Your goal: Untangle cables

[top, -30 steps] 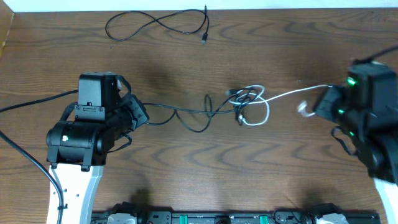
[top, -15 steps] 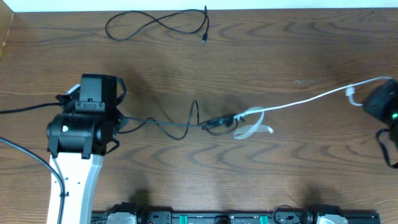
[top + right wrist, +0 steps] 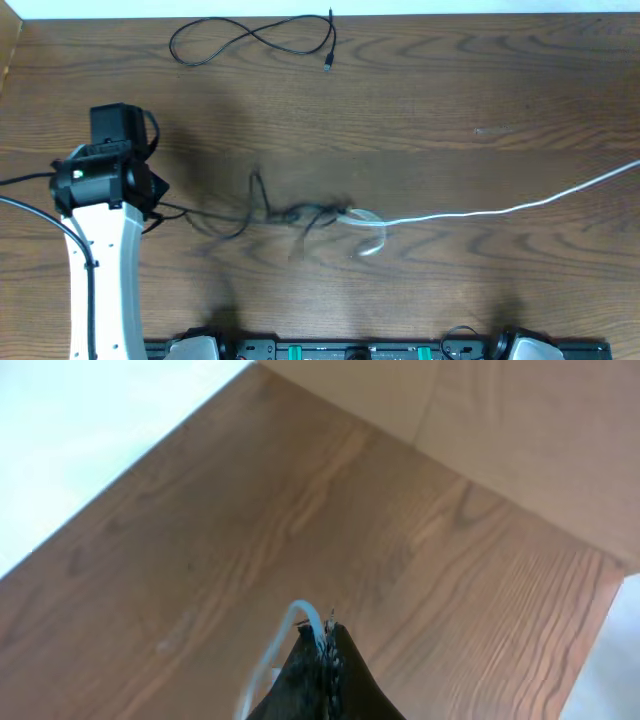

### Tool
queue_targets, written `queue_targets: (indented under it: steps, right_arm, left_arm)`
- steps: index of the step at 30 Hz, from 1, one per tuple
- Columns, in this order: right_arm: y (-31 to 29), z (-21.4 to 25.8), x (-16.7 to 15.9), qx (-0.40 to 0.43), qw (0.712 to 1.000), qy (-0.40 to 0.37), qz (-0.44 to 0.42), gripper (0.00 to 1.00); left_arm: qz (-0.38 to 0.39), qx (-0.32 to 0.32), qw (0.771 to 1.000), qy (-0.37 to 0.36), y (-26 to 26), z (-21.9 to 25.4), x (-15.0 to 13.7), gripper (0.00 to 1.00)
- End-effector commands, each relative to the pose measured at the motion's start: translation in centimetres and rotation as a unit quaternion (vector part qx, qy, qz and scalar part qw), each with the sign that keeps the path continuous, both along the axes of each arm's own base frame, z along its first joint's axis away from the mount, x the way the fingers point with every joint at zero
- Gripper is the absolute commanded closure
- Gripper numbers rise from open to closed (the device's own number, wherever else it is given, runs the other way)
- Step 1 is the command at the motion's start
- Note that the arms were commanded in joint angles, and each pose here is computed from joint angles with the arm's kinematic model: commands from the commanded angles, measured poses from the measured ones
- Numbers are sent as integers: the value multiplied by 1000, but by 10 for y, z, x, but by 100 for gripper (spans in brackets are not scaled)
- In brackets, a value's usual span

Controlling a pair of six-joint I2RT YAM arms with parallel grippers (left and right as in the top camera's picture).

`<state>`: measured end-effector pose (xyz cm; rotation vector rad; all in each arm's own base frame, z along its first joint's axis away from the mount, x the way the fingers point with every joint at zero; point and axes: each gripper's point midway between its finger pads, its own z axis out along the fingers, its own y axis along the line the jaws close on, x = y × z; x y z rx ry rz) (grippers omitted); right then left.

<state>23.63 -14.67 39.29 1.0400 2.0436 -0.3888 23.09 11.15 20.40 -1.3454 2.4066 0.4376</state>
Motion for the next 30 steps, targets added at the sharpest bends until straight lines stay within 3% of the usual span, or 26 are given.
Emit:
queue_targets:
  steps: [1, 4, 8, 11, 15, 20, 23, 24, 27, 30]
  right_arm:
    - [4, -2, 7, 22, 1000, -6, 12, 99]
    - [8, -6, 11, 35, 999, -4, 23, 99]
    - [17, -10, 16, 52, 997, 0, 50, 99]
    - [-2, -8, 0, 24, 999, 9, -19, 99]
    - [-18, -7, -20, 5, 995, 13, -96, 99]
    - [17, -24, 6, 78, 996, 20, 22, 99]
    - [48, -40, 19, 137, 983, 39, 114, 98]
    - [60, -48, 20, 161, 975, 52, 144, 96]
    - [82, -68, 19, 222, 955, 83, 179, 76]
    - [95, -86, 19, 251, 939, 113, 207, 74]
  left_arm:
    - [3, -16, 1000, -18, -1, 3, 5, 93]
    - [-74, -66, 995, -33, -22, 0, 23, 93]
    - [-233, -165, 955, -80, -71, 3, 52, 93]
    - [-221, -166, 957, -89, -70, 5, 55, 92]
    - [-138, -136, 978, -76, -50, 1, 45, 93]
    - [-145, -160, 973, -81, -60, 0, 46, 93]
    - [-158, -170, 970, -77, -65, -1, 45, 92]
    - [-166, -174, 968, -75, -67, -1, 44, 92]
    - [-170, -176, 967, -71, -68, -2, 42, 93]
    - [-170, -177, 967, -69, -68, -2, 42, 92]
